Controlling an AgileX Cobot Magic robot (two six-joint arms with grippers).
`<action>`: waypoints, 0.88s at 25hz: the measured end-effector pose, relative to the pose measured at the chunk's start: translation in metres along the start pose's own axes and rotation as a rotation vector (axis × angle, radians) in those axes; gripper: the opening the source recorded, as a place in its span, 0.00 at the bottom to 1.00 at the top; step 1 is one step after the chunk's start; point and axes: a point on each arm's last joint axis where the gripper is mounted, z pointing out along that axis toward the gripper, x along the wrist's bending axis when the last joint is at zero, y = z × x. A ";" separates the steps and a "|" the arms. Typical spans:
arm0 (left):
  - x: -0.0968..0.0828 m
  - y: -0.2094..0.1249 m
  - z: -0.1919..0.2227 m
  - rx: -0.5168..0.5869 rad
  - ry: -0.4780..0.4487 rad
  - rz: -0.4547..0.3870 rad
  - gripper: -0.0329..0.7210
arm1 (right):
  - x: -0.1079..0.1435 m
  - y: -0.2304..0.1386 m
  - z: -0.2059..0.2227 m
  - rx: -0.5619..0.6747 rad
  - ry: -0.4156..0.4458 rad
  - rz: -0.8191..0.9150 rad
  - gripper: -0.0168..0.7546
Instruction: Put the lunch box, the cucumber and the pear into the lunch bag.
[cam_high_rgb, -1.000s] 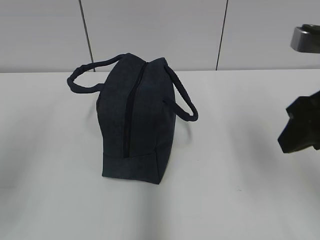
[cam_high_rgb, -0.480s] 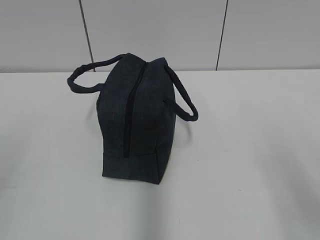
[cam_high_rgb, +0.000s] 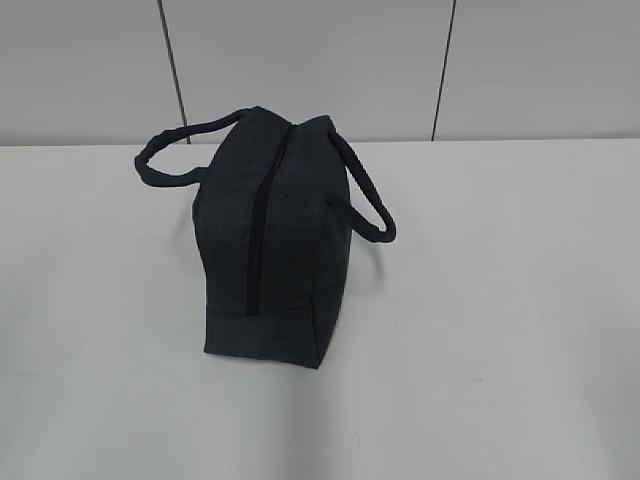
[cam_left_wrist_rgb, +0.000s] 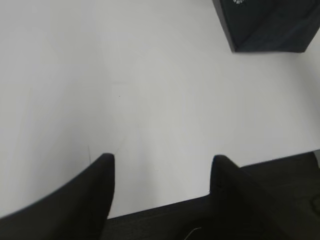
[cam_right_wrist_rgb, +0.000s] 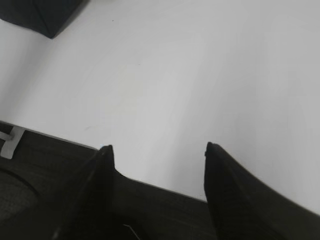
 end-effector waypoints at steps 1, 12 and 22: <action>0.000 0.000 0.000 -0.004 0.000 0.002 0.61 | 0.000 -0.003 0.002 -0.016 -0.001 0.000 0.57; -0.001 0.000 0.000 -0.011 -0.010 0.030 0.61 | -0.001 -0.004 0.003 -0.035 -0.014 -0.005 0.57; 0.001 -0.004 -0.005 -0.050 0.021 -0.009 0.61 | -0.001 -0.004 0.003 -0.036 -0.032 0.011 0.57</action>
